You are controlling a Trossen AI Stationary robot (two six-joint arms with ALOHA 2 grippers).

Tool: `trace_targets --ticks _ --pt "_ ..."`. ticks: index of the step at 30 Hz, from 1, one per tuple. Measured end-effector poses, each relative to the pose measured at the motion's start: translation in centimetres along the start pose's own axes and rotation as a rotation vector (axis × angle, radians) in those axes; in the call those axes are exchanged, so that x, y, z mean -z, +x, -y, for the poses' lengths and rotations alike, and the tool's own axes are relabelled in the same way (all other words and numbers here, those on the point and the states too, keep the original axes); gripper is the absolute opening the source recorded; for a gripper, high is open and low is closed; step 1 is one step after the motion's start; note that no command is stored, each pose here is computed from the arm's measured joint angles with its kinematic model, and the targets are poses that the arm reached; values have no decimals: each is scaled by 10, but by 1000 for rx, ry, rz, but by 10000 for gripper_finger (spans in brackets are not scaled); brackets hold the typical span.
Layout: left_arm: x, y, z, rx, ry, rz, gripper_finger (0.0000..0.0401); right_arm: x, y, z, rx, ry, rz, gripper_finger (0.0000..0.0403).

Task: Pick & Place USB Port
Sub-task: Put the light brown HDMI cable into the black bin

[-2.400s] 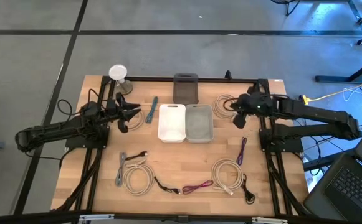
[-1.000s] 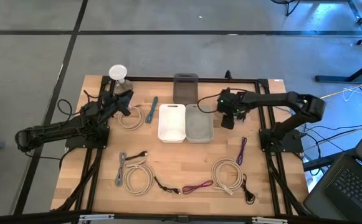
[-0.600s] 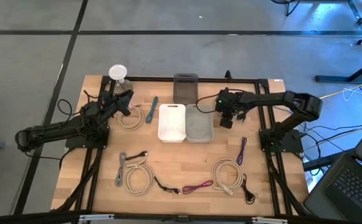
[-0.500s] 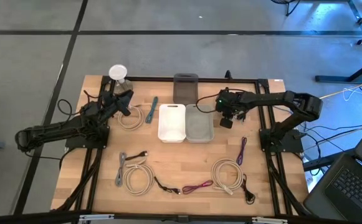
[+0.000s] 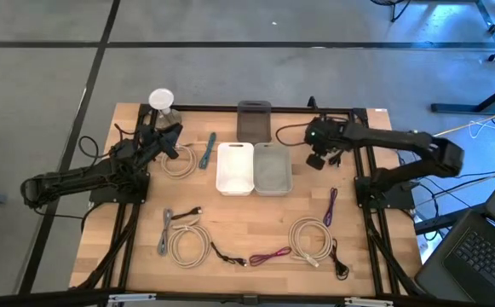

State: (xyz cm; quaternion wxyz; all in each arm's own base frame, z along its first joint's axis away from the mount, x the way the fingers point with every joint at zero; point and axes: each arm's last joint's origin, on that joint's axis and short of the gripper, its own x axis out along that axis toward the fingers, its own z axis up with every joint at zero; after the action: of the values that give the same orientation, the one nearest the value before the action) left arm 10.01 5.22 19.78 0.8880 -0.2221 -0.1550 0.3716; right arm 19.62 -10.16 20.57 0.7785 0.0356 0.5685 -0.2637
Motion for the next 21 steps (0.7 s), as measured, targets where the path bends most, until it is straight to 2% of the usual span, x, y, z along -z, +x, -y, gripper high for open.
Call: trace_targets --ticks 5,11,13,16,21 --pt "0 0 0 1 0 0 102 -20 -45 0 -98 13 266 21" --pt "0 0 0 1 0 0 102 -53 -84 -9 -392 -28 726 21" --pt "0 0 0 0 0 0 102 -64 -91 -12 -506 -51 850 21" --pt "0 0 0 1 0 1 102 -76 -94 -17 -630 -64 962 21" --pt "0 0 0 0 0 0 102 -98 -86 -22 -707 -69 1101 21"
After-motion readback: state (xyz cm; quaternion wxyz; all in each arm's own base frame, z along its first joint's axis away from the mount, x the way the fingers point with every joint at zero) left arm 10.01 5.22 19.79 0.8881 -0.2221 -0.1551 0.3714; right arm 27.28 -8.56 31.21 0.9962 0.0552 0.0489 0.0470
